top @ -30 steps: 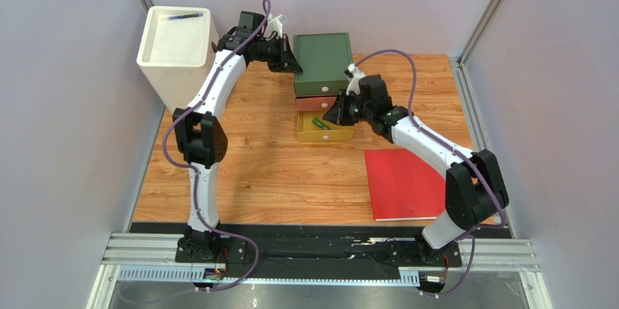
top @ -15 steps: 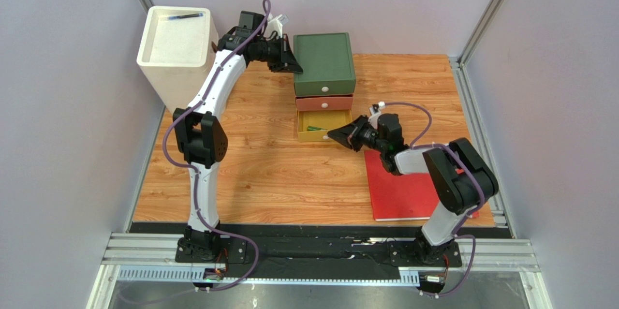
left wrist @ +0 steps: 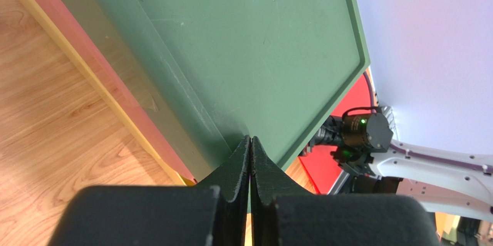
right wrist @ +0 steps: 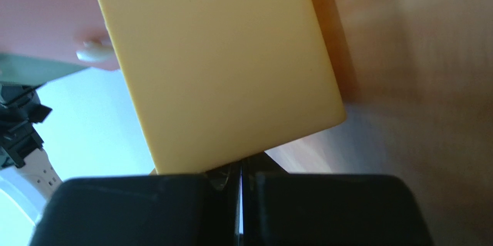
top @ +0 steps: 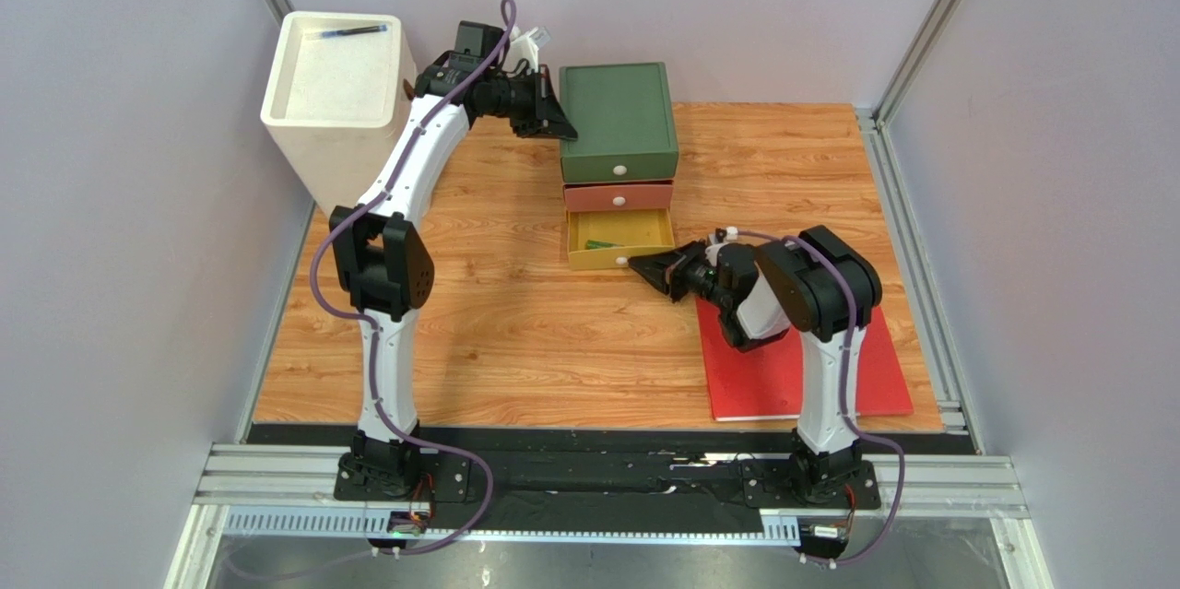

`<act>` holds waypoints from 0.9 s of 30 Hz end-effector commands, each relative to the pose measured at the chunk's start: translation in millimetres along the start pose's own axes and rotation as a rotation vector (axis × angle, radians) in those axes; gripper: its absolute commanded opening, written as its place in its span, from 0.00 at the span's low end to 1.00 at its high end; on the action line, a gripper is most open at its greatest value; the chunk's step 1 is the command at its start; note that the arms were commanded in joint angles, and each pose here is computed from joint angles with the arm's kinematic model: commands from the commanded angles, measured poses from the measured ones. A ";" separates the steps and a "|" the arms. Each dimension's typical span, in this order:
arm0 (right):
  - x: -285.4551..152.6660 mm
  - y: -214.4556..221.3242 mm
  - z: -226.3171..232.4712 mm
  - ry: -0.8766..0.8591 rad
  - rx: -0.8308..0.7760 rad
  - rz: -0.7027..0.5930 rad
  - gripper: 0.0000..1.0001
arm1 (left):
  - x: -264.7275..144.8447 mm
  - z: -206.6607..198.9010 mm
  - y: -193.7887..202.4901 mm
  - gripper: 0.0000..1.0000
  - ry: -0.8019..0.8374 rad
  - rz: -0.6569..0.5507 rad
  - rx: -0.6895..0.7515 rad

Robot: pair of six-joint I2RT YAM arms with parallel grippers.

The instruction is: Organize the makeup

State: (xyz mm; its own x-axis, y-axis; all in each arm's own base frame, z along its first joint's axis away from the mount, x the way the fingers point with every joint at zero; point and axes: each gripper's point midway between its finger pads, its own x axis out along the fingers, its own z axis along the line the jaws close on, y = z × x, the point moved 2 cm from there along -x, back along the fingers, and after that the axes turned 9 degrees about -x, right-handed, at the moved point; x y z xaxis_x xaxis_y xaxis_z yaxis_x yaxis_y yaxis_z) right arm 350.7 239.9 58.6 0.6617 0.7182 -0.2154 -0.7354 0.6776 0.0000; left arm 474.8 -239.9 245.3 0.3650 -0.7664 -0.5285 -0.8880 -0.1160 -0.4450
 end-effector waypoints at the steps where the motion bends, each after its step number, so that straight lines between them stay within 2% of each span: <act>1: 19.4 -25.7 20.2 -0.106 -0.019 -0.077 0.00 | 19.4 87.6 63.5 0.01 -0.281 0.216 -0.165; 13: 72.7 -64.1 44.0 -0.130 -0.042 -0.116 0.00 | 17.6 87.8 64.2 0.01 -0.291 0.221 -0.164; 17: 73.8 -60.2 41.1 -0.099 -0.038 -0.093 0.00 | 15.6 86.7 64.0 0.01 -0.293 0.220 -0.159; 20: 58.4 -51.0 40.5 -0.062 -0.052 -0.075 0.00 | 10.1 81.4 59.6 0.02 -0.295 0.199 -0.140; 21: 52.0 -47.8 52.1 -0.073 -0.082 -0.074 0.00 | 5.3 75.3 55.1 0.03 -0.290 0.180 -0.125; 23: 37.7 -37.5 42.4 -0.020 -0.077 -0.052 0.00 | -0.9 68.7 49.6 0.06 -0.290 0.158 -0.103; 25: 24.2 -28.2 52.3 -0.011 -0.114 -0.026 0.00 | -11.4 55.2 40.3 0.11 -0.278 0.120 -0.071; 27: 13.6 -21.3 54.4 0.020 -0.151 -0.003 0.00 | -25.4 36.3 29.6 0.25 -0.254 0.073 -0.029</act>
State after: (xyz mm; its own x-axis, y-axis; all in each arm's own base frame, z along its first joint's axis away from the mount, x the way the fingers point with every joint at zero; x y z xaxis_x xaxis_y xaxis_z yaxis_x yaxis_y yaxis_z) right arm 401.3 247.7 80.8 0.6868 0.6882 -0.2336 -0.7141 0.6988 -0.0408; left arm 470.7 -235.4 249.5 0.3829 -0.7426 -0.5495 -0.8827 -0.1188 -0.4546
